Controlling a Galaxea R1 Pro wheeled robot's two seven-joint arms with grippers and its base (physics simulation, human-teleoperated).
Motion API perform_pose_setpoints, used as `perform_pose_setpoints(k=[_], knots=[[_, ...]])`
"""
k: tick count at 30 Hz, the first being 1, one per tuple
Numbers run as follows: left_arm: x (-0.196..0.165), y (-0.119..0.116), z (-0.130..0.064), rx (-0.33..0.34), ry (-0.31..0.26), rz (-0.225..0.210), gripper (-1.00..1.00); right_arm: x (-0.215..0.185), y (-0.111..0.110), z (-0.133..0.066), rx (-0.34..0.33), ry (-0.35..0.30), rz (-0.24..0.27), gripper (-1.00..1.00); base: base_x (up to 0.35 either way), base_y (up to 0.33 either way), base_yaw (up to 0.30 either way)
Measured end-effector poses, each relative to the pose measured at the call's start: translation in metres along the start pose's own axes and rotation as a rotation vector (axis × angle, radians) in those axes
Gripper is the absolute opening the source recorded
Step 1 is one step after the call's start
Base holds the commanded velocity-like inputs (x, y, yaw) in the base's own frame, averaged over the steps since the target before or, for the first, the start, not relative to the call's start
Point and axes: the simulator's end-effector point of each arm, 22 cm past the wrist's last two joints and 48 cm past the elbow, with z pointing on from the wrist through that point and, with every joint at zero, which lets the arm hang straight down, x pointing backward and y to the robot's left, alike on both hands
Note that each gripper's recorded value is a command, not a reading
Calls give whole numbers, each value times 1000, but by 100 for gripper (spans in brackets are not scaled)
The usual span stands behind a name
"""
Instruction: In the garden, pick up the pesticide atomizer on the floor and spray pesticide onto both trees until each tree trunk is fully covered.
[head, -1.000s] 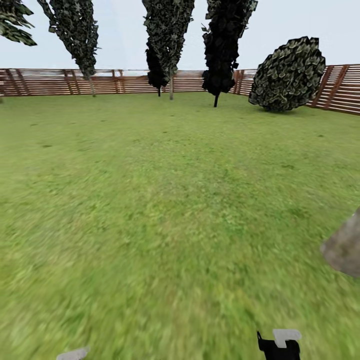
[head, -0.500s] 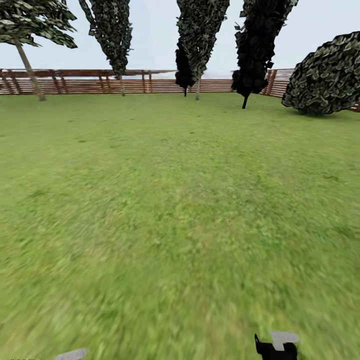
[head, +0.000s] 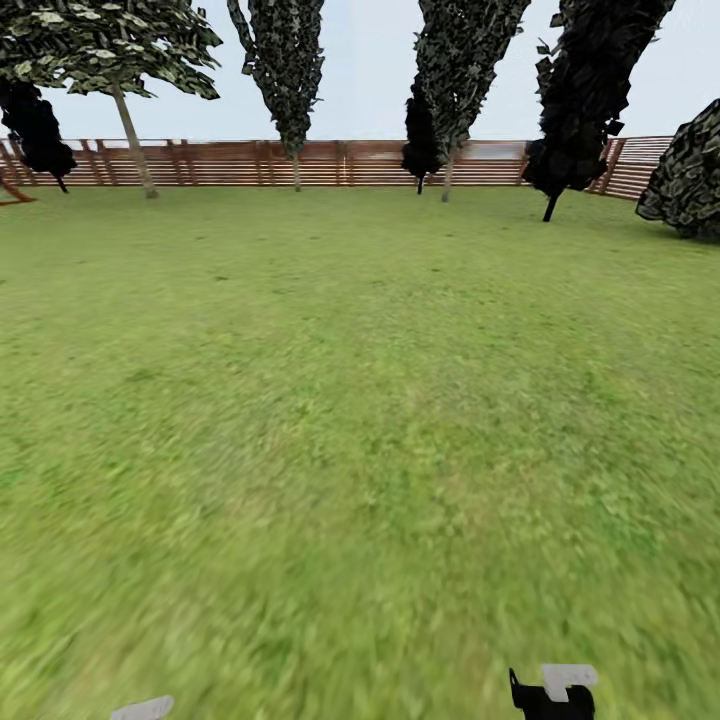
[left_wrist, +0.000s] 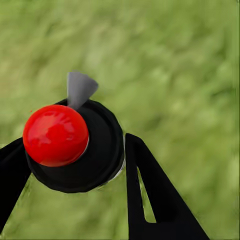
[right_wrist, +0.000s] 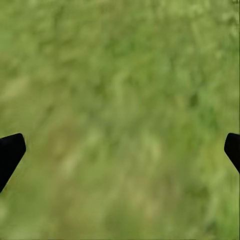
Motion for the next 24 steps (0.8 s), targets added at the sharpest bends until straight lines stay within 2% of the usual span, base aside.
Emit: perform_pose_setpoints(k=[4,11,24], knots=[[0,0,0,0,0,0,-100,0,0,0,0,0,0,100,229,248,61],[0,0,0,0,0,0,-100,0,0,0,-1,1,0,100,236,227,258],[1,-3,0,5,2,1,-100,0,0,0,0,1,0,100,39,19,273]])
